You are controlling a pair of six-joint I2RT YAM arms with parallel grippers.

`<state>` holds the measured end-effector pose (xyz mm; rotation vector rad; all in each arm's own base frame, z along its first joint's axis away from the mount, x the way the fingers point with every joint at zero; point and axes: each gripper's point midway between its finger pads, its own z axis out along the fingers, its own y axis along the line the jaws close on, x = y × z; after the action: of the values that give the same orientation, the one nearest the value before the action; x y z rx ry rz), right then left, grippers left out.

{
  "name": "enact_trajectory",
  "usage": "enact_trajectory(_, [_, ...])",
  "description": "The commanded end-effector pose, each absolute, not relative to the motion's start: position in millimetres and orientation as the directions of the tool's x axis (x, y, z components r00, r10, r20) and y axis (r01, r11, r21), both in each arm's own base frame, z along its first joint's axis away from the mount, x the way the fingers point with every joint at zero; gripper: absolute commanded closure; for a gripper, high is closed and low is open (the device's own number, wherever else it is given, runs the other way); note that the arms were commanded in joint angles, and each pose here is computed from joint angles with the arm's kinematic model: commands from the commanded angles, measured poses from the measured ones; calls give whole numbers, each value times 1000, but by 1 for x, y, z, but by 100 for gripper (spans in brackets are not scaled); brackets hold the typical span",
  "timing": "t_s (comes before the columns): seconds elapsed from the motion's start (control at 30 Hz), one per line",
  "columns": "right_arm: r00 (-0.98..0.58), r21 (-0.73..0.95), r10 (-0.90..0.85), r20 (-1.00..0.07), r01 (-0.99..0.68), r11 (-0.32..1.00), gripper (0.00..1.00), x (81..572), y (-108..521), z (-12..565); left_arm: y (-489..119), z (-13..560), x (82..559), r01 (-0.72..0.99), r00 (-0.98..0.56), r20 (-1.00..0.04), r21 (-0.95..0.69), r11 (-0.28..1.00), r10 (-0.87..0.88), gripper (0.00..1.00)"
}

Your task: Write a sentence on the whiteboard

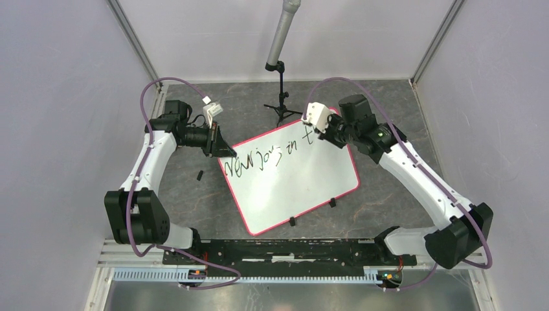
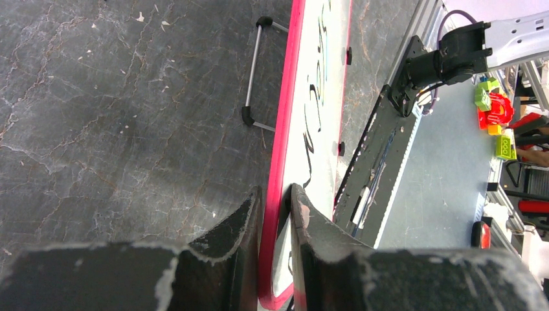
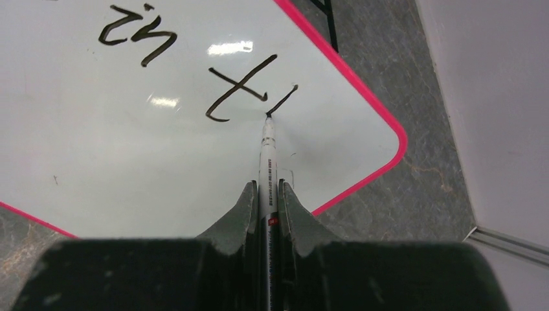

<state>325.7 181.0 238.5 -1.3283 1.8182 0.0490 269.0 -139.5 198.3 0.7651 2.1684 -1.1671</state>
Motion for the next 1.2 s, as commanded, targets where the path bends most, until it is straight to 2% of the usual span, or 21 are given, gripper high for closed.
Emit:
enact_trajectory(0.0, [-63,-409,-756,-652,-810,420,100,311,177,233,-138,183,268,691,-696,-668,-522,500,264,98])
enact_trajectory(0.27, [-71,-385,-752,-656,-825,414,100,301,175,226,-138,184,267,691,-695,-669,-522,499,262,97])
enact_trajectory(0.73, [-31,-451,-730,-683,-767,455,100,331,184,260,-138,183,269,690,-696,-667,-521,502,265,98])
enact_trajectory(1.17, [-54,-492,-767,-639,-737,463,100,338,170,255,-137,181,270,688,-699,-663,-523,504,266,98])
